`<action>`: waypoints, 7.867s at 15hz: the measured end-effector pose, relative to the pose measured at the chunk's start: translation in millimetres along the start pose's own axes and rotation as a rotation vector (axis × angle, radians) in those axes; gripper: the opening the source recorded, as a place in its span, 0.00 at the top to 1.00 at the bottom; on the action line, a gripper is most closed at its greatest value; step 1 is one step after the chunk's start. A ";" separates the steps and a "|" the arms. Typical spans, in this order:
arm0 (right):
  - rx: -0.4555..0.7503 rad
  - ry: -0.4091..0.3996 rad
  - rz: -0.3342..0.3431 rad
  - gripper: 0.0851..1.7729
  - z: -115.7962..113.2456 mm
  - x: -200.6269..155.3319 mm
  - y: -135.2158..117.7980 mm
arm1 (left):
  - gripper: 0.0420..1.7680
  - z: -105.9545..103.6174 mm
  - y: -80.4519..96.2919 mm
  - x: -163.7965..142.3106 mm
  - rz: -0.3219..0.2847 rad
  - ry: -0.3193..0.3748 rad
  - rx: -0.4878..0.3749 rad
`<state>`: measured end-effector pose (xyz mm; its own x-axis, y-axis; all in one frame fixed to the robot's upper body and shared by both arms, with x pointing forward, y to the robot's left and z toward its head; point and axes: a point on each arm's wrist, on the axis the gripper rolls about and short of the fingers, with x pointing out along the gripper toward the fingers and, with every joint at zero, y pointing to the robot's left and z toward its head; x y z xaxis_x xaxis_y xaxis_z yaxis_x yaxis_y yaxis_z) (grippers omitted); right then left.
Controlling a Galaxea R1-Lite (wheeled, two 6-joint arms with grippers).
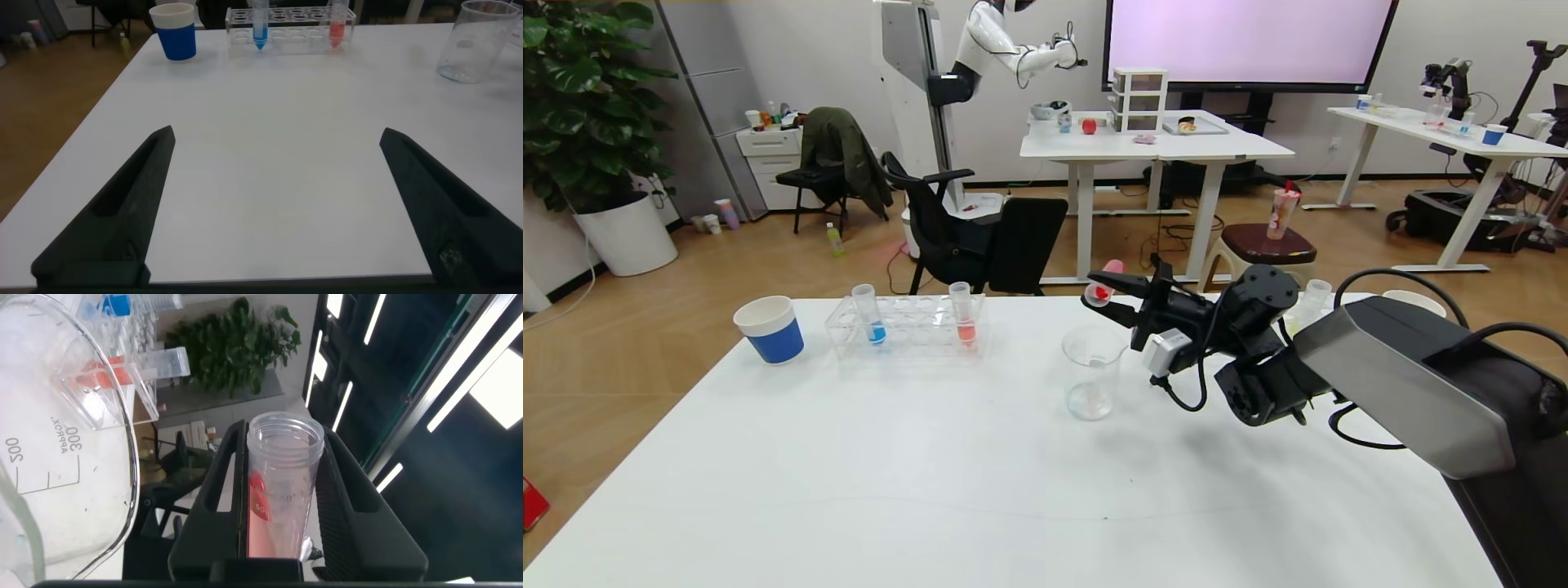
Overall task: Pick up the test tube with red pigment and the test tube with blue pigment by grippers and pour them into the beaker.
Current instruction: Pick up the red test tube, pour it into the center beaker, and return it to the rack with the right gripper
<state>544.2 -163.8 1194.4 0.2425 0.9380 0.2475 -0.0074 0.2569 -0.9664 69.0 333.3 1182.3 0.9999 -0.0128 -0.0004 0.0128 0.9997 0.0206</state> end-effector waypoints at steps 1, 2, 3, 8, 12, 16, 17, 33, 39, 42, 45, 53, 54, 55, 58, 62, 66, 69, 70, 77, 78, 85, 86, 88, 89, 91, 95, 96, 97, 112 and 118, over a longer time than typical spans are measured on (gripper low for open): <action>-0.004 -0.008 0.003 0.76 -0.4 -0.2 0.4 | 0.01 0.0 0.0 0.0 0.000 0.000 0.000; -0.009 -0.014 0.006 0.76 -1.0 -0.6 0.4 | 0.01 0.0 0.0 0.0 0.000 0.000 0.000; -0.020 -0.016 0.007 0.76 -1.8 -1.6 0.5 | 0.01 0.0 0.0 0.0 0.000 0.000 0.000; -0.065 -0.051 0.016 0.76 -3.7 -2.3 -2.1 | 0.01 0.0 0.0 0.0 0.000 0.000 0.000; -0.099 -0.062 0.015 0.76 -7.2 -4.5 -4.5 | 0.01 0.0 0.0 0.0 0.000 0.000 0.000; -0.128 -0.088 0.016 0.76 -10.0 -3.4 -5.1 | 0.01 0.0 0.0 0.0 0.001 0.000 0.000; -0.134 -0.090 0.014 0.76 -10.7 -3.1 -5.4 | 0.01 0.0 0.0 0.0 0.001 0.000 0.000; -0.296 -0.149 0.015 0.76 -14.0 -1.6 -4.3 | 0.01 0.0 0.0 0.0 0.001 0.000 0.000; -0.092 -0.084 -0.024 0.76 -8.2 -5.6 -35.7 | 0.01 0.0 0.0 0.0 0.001 0.000 0.000; 0.082 0.065 -0.107 0.76 2.0 -19.4 -61.1 | 0.01 0.0 0.0 0.0 0.001 0.000 0.000; 0.291 0.247 -0.218 0.76 17.1 -41.5 -83.0 | 0.01 0.0 0.0 0.0 0.000 0.000 0.000; 0.782 0.687 -0.833 0.76 64.3 -88.6 -121.4 | 0.01 0.0 0.0 0.0 0.001 0.000 -0.001; 0.798 0.732 -0.860 0.76 66.3 -97.4 -122.0 | 0.01 0.0 0.0 0.0 0.000 0.000 0.000; 0.813 0.763 -0.888 0.76 66.5 -105.8 -123.9 | 0.01 0.0 0.0 0.0 0.001 0.000 0.000; 0.799 0.823 -0.937 0.76 61.9 -128.9 -133.9 | 0.01 0.0 0.0 0.0 0.000 0.000 -0.001; 0.843 0.983 -0.990 0.76 51.1 -171.9 -141.1 | 0.01 0.0 0.0 0.0 0.000 0.000 0.000; 0.885 1.140 -1.042 0.76 49.4 -210.3 -159.2 | 0.01 0.0 0.0 0.0 0.001 0.000 -0.001; 0.866 1.126 -1.086 0.76 44.8 -242.2 -183.5 | 0.01 0.0 0.0 0.0 0.000 0.000 0.000; 0.859 1.117 -1.079 0.76 42.4 -253.9 -186.3 | 0.01 0.0 0.0 0.0 0.001 0.000 0.001; 0.867 1.188 -1.096 0.76 21.9 -288.1 -165.1 | 0.01 0.0 0.0 0.0 0.001 0.000 0.000; 0.879 1.200 -1.091 0.76 18.7 -289.9 -159.3 | 0.01 0.0 0.0 0.0 0.000 0.000 0.000; 0.902 1.231 -1.092 0.76 -9.5 -303.9 -132.3 | 0.01 0.0 0.0 0.0 0.000 0.000 0.000; 0.899 1.228 -1.093 0.76 -13.4 -304.8 -131.0 | 0.01 0.0 0.0 0.0 0.000 0.000 -0.001; 0.907 1.231 -1.086 0.76 -19.6 -305.1 -123.0 | 0.01 0.0 0.0 0.0 0.000 0.000 0.000; 0.902 1.226 -1.087 0.76 -21.4 -305.7 -118.1 | 0.01 0.0 0.0 0.0 0.000 0.000 0.001; 0.876 1.209 -1.097 0.76 -24.1 -310.5 -106.1 | 0.01 0.0 0.0 0.0 0.001 0.000 0.000; 0.924 1.259 -1.080 0.75 -24.3 -317.9 -78.7 | 0.01 0.0 0.0 0.0 0.000 0.000 0.000; 0.929 1.265 -1.078 0.69 -24.1 -318.4 -76.6 | 0.01 0.0 0.0 0.0 0.000 0.000 0.000; 0.931 1.266 -1.078 0.52 -24.0 -318.5 -76.2 | 0.01 0.0 0.0 0.0 0.001 0.000 -0.001; 0.958 1.100 -1.025 0.02 26.0 -193.8 -146.8 | 0.01 0.0 0.0 0.0 0.000 0.000 0.000; 0.975 1.007 -0.995 0.02 99.7 -158.4 -170.8 | 0.01 0.0 0.0 0.0 0.000 0.000 0.000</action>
<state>410.4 -333.1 1327.1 0.9828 -0.0632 0.1732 0.0624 0.9980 0.0100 69.0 333.3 1182.3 0.9999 -0.0126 -0.0004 0.0126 0.9997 0.0202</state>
